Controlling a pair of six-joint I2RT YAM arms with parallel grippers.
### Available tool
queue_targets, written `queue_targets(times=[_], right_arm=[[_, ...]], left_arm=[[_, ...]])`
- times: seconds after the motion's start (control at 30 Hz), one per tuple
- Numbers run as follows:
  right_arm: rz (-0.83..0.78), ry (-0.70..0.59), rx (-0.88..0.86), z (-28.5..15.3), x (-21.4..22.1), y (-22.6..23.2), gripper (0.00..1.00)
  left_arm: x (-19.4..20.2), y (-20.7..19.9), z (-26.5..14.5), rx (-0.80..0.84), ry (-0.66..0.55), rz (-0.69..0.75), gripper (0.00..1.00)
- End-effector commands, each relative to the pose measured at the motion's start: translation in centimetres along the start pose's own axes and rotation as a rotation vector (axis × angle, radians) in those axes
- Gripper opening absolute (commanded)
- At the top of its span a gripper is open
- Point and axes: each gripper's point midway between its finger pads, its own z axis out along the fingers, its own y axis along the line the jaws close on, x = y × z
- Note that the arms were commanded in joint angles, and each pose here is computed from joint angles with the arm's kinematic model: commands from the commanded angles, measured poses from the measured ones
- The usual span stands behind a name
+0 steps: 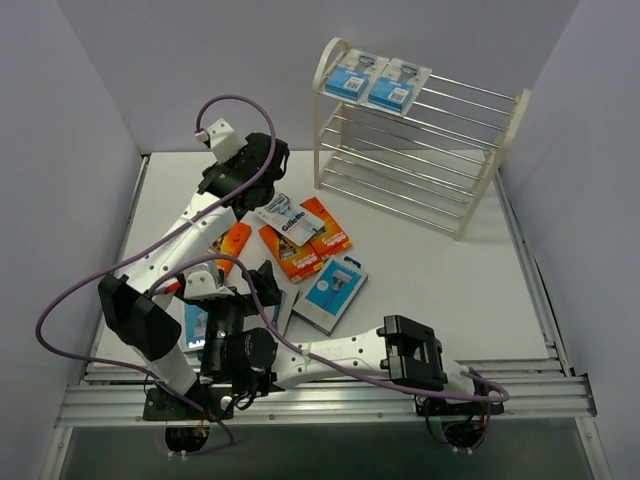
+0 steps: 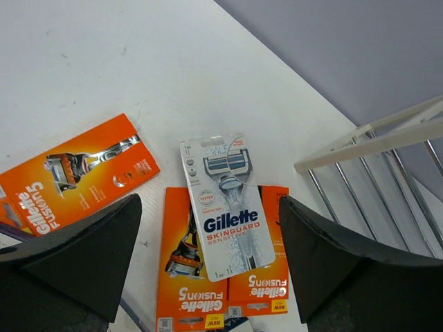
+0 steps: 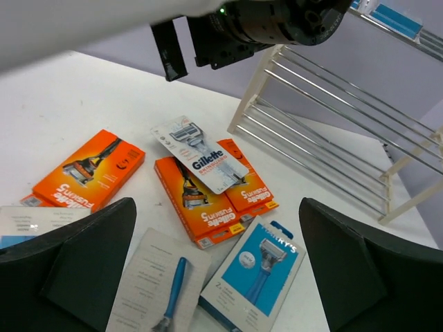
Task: Place and organize the shaving razors onto the shelf
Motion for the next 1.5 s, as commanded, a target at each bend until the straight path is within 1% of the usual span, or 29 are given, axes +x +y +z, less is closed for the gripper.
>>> queue_targets(times=[0.0, 0.03, 0.13, 0.2, 0.37, 0.43, 0.5, 0.53, 0.57, 0.6, 0.63, 0.67, 0.7, 0.73, 0.8, 0.83, 0.87, 0.9, 0.93, 1.0, 1.13, 1.2, 1.23, 1.3, 1.33, 1.37, 1.4, 1.43, 1.47], right_arm=[[0.212, -0.032, -0.039, -1.6, -1.6, 0.3, 1.00], [0.198, -0.051, -0.044, -1.7, -1.8, 0.4, 1.00], [0.158, -0.029, -0.013, -0.4, -1.6, 0.5, 1.00], [0.125, -0.018, 0.006, 0.5, -1.9, 0.6, 1.00], [0.087, -0.028, 0.005, 0.5, -2.1, 1.1, 1.00], [0.079, -0.028, -0.004, 0.1, -1.8, 1.2, 1.00], [0.098, -0.021, -0.007, -0.2, -1.6, 0.4, 1.00], [0.082, -0.008, -0.003, -0.1, -0.7, -0.1, 1.00], [0.114, 0.008, 0.000, -0.1, -0.2, -1.1, 1.00], [0.133, 0.023, -0.002, -0.3, 0.1, -1.8, 1.00], [0.116, 0.028, -0.008, -0.5, 1.0, -2.0, 1.00], [0.155, 0.030, -0.013, -0.7, 0.2, -3.3, 1.00], [0.180, 0.027, -0.017, -0.9, 0.1, -3.7, 1.00], [0.173, 0.015, -0.023, -1.1, -0.2, -4.0, 1.00], [0.172, 0.013, -0.023, -1.1, -0.5, -5.5, 1.00], [0.174, 0.010, -0.023, -1.1, -0.9, -6.4, 1.00], [0.154, 0.011, -0.023, -1.1, -0.3, -6.6, 1.00], [0.159, 0.013, -0.023, -1.1, -0.3, -7.0, 1.00], [0.150, 0.017, -0.023, -1.1, 0.0, -7.4, 1.00], [0.131, 0.036, -0.022, -1.1, 0.8, -8.5, 1.00], [0.121, 0.058, -0.017, -1.1, 1.8, -11.0, 1.00], [0.109, 0.057, -0.014, -1.1, 2.2, -11.6, 1.00], [0.074, 0.051, -0.010, -1.0, 1.7, -12.4, 1.00], [0.119, 0.008, -0.015, -0.7, 0.8, -12.4, 1.00], [-0.007, -0.012, -0.015, -0.3, 0.2, -13.3, 1.00], [0.145, -0.031, -0.031, 0.2, -0.3, -12.4, 1.00], [0.188, -0.090, -0.126, 0.8, -2.1, -11.3, 1.00], [0.123, -0.058, -0.142, 3.3, -2.7, -13.2, 1.00], [0.202, -0.052, -0.155, 4.5, -3.1, -13.7, 1.00]], left_arm=[[1.0, -0.3, 0.0, -0.058, -0.037, 0.151, 0.90], [0.3, -0.7, -0.4, -0.054, -0.051, 0.148, 0.90], [0.4, -1.0, -0.9, -0.055, -0.079, 0.201, 0.91], [0.8, -1.0, -0.9, -0.055, -0.067, 0.196, 0.91], [1.3, -1.0, -1.0, -0.049, -0.038, 0.191, 0.92], [0.8, -0.9, -1.1, -0.040, -0.042, 0.177, 0.94], [0.4, -0.3, -1.0, -0.022, -0.008, 0.147, 0.95], [-0.5, 0.8, 0.2, -0.040, 0.009, 0.116, 0.95], [-0.6, 0.4, 0.5, 0.012, 0.055, 0.083, 0.95], [-0.6, 1.7, 0.6, 0.022, 0.077, 0.075, 0.95], [-0.8, 2.3, 1.0, 0.028, 0.087, 0.061, 0.95], [-1.8, 3.0, 1.9, 0.034, 0.071, 0.040, 0.95], [-2.0, 3.5, 1.6, 0.052, 0.081, 0.038, 0.95], [-1.1, 4.5, 2.1, 0.040, 0.099, 0.059, 0.95], [-1.2, 5.9, 2.4, 0.024, 0.102, 0.069, 0.95], [-0.1, 7.0, 2.8, 0.005, 0.124, 0.083, 0.95], [0.0, 7.3, 3.0, 0.015, 0.123, 0.068, 0.95], [-0.8, 8.1, 3.0, 0.018, 0.112, 0.036, 0.95], [-0.2, 8.1, 3.1, 0.051, 0.141, 0.019, 0.95], [0.1, 9.5, 3.8, 0.069, 0.168, -0.027, 0.95], [0.8, 10.1, 4.4, 0.114, 0.186, -0.031, 0.95], [1.8, 9.9, 4.8, 0.149, 0.201, -0.022, 0.94], [2.2, 9.9, 4.9, 0.159, 0.211, -0.017, 0.94], [3.5, 9.4, 5.3, 0.199, 0.234, -0.016, 0.94], [3.8, 8.9, 5.4, 0.225, 0.241, -0.012, 0.94], [4.2, 8.2, 5.8, 0.257, 0.249, -0.014, 0.94], [4.9, 8.2, 6.0, 0.265, 0.265, -0.009, 0.94], [5.2, 8.0, 6.2, 0.275, 0.273, -0.008, 0.94], [5.6, 7.8, 6.7, 0.279, 0.278, -0.004, 0.94]])
